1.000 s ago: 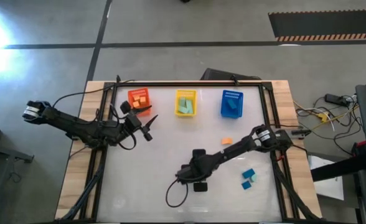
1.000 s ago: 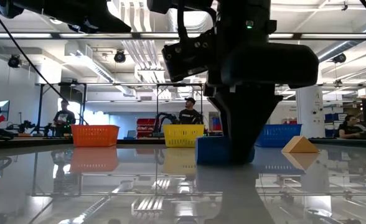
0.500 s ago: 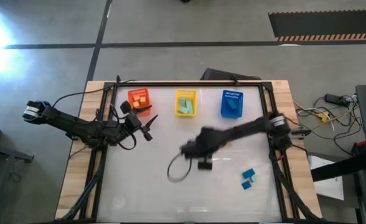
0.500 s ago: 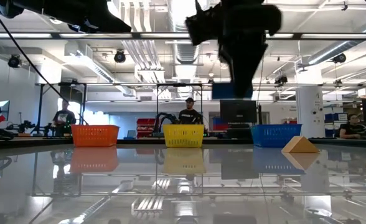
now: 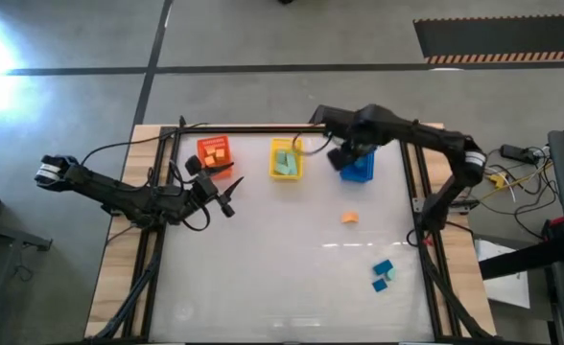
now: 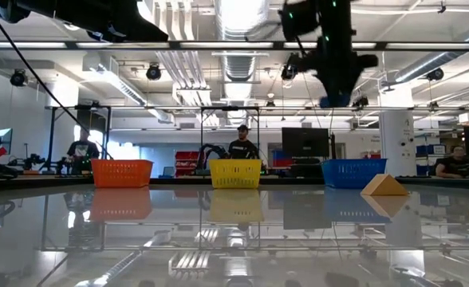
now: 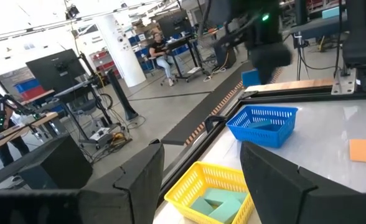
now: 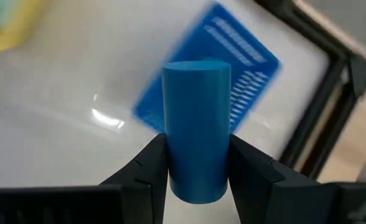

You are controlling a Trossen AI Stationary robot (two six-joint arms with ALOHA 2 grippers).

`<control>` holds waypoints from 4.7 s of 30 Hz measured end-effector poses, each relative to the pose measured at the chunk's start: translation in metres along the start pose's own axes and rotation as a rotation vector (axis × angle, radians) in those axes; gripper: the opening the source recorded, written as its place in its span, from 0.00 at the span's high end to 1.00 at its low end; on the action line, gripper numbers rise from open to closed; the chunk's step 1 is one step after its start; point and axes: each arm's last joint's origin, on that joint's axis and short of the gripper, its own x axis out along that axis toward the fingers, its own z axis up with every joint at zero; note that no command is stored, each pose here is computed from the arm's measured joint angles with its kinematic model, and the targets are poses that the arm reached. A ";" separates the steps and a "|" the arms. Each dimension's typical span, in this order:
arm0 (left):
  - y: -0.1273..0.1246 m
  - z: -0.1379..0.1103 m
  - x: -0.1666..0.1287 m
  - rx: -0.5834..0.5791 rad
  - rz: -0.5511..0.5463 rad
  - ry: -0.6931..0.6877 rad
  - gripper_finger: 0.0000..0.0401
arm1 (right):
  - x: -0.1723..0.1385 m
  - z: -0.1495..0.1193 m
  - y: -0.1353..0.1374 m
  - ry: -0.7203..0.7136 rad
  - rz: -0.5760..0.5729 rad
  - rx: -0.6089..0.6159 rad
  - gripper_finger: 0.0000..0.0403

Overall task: Sort & place blocks by color
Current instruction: Put the blue block into the blue bin, then put the yellow block into the orange bin

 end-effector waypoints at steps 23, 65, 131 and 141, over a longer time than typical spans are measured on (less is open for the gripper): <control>0.000 -0.001 0.000 0.003 0.000 0.002 0.51 | 0.097 0.033 -0.041 0.069 0.111 0.285 0.66; -0.001 -0.004 0.000 0.009 -0.002 0.008 0.51 | 0.040 -0.063 0.055 0.139 0.317 -0.312 0.51; -0.001 -0.005 0.000 0.011 -0.002 0.009 0.51 | 0.105 -0.131 0.069 0.079 0.283 -1.192 0.42; -0.001 -0.005 0.000 0.012 -0.002 0.009 0.51 | 0.119 -0.137 0.075 0.097 0.275 -1.418 0.37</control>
